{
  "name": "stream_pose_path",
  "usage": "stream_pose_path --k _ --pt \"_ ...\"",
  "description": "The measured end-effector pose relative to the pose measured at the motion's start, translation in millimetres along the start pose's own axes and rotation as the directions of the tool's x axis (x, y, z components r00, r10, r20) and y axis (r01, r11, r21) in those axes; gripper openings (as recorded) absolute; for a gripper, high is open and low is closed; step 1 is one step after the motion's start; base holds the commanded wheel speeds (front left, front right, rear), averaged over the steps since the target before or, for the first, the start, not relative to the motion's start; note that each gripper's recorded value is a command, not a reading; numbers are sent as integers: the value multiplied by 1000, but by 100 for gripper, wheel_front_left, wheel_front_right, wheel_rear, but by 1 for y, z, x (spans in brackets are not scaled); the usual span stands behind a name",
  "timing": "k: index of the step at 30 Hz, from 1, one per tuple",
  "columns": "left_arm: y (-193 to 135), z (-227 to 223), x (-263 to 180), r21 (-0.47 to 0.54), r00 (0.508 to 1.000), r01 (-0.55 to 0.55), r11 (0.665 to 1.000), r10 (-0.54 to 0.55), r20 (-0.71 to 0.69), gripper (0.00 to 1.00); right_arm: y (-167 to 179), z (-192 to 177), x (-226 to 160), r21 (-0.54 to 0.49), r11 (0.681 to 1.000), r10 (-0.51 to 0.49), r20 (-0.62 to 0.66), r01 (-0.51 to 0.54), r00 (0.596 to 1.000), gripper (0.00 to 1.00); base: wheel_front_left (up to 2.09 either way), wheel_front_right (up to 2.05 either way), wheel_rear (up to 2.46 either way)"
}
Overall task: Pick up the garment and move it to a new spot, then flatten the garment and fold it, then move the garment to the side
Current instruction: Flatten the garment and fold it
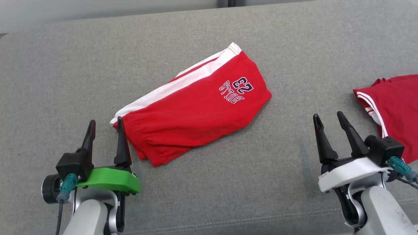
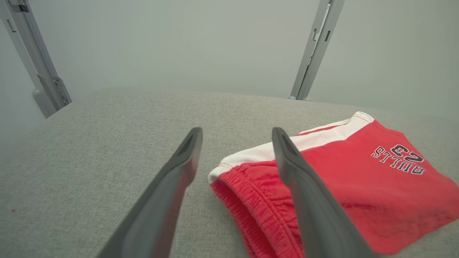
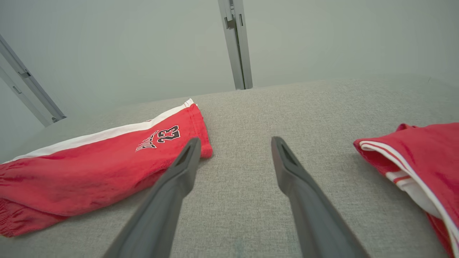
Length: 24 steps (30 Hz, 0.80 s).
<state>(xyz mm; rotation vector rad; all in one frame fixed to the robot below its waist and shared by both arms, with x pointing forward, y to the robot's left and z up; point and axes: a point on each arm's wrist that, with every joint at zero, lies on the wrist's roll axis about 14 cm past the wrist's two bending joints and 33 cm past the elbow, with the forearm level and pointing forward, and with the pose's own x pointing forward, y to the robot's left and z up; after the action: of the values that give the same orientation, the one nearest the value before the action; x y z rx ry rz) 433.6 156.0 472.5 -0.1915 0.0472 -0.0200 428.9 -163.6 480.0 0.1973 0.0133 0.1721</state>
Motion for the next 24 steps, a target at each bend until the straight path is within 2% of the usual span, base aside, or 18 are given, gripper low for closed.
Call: stream_pose_path --k 15,20,24 --pt "5 1 -12 10 1000 -25 1000 25 -2 100 6 8 4 -28 999 19 -14 -19 1000 100 0 0 0" --pt "9 6 -12 -1 999 -45 999 45 13 100 9 10 22 -44 998 52 -23 -53 998 100 0 0 0" --pt "11 6 -13 -24 998 -59 998 60 15 100 12 1 54 -60 994 93 -64 -97 994 100 0 0 0"
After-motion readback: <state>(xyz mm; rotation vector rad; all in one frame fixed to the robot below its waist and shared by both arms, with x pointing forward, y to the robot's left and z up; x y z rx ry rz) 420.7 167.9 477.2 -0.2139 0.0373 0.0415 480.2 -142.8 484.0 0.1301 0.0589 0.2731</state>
